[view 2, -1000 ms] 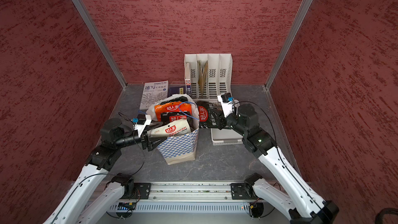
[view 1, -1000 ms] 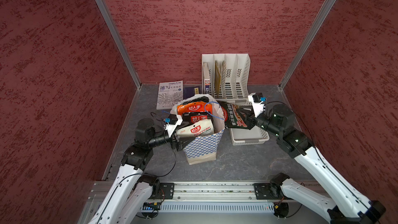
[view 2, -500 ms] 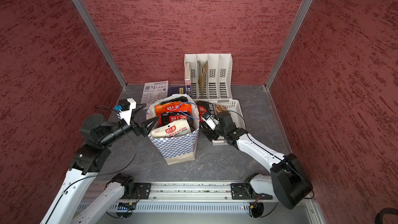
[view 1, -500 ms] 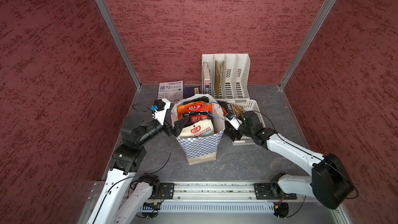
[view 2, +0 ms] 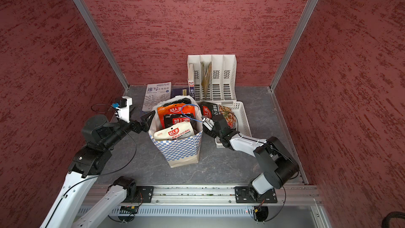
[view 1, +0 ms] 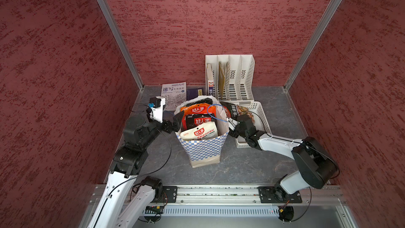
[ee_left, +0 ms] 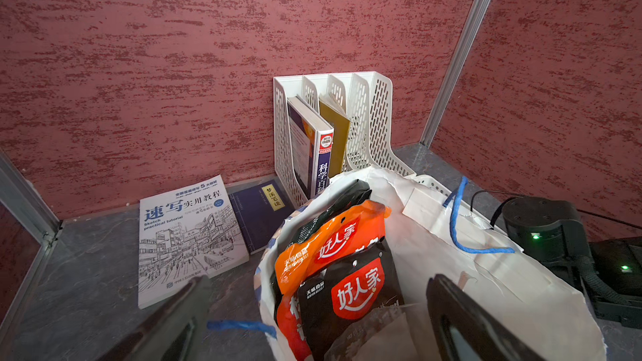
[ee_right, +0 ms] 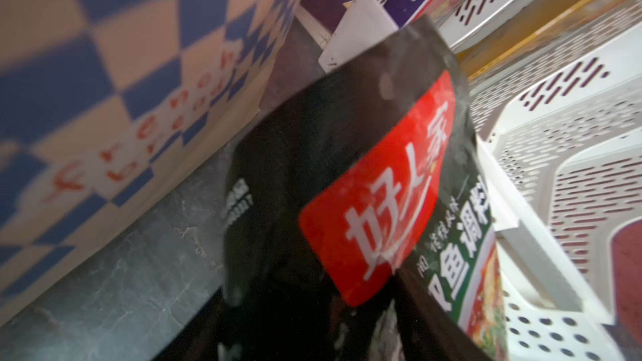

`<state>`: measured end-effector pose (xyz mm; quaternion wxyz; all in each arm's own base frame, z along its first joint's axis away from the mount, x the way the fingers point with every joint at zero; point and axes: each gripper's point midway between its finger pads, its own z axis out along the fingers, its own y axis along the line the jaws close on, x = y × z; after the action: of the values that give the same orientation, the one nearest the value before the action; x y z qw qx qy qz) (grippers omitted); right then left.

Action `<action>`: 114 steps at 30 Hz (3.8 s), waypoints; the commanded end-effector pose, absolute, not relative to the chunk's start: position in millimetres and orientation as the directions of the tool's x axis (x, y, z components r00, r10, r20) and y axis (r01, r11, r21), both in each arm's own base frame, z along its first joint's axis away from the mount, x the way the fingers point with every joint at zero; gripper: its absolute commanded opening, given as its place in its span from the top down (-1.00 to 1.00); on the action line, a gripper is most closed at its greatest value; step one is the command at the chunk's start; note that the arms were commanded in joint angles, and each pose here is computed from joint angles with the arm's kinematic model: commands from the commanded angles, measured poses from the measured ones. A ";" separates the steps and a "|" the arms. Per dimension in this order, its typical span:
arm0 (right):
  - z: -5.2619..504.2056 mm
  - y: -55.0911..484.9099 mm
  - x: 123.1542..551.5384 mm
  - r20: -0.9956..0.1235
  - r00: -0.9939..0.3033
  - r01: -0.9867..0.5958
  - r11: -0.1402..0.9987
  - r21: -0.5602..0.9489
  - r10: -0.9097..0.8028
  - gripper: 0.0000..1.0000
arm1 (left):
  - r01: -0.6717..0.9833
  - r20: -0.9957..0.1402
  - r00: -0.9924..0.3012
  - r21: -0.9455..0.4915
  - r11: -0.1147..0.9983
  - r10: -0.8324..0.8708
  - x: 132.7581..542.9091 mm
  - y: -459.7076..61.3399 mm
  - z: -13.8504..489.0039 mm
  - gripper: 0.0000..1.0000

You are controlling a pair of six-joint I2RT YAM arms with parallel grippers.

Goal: Place the condiment packets inside the bag
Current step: Pick up the condiment packet from the storage box, then place the condiment packet in the paper bag.

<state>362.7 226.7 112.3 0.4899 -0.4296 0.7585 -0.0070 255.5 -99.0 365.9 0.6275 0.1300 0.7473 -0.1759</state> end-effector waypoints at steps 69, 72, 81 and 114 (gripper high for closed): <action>539.0 307.6 200.3 -0.968 0.045 -0.935 0.351 0.047 0.249 1.00 | 0.386 -0.921 -0.382 -0.232 0.893 -0.074 185.5 -87.0 314.3 -0.96; 534.0 302.7 205.2 -0.970 0.029 -0.918 0.390 0.070 0.241 1.00 | 0.389 -0.921 -0.383 -0.234 0.891 -0.075 185.3 -87.7 313.9 -0.97; 520.1 296.1 214.3 -0.977 -0.022 -0.881 0.458 0.119 0.211 1.00 | 0.386 -0.918 -0.388 -0.240 0.890 -0.080 184.9 -87.7 312.2 -0.96; 467.7 316.1 171.8 -0.960 -0.260 -0.940 0.200 0.276 0.104 1.00 | 0.381 -0.936 -0.345 -0.209 0.901 -0.071 184.9 -83.5 318.7 -0.97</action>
<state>192.2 323.2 440.0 0.4898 -0.3459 0.6296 0.4939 182.6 -85.6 313.5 0.5483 0.0936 0.8039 -0.2106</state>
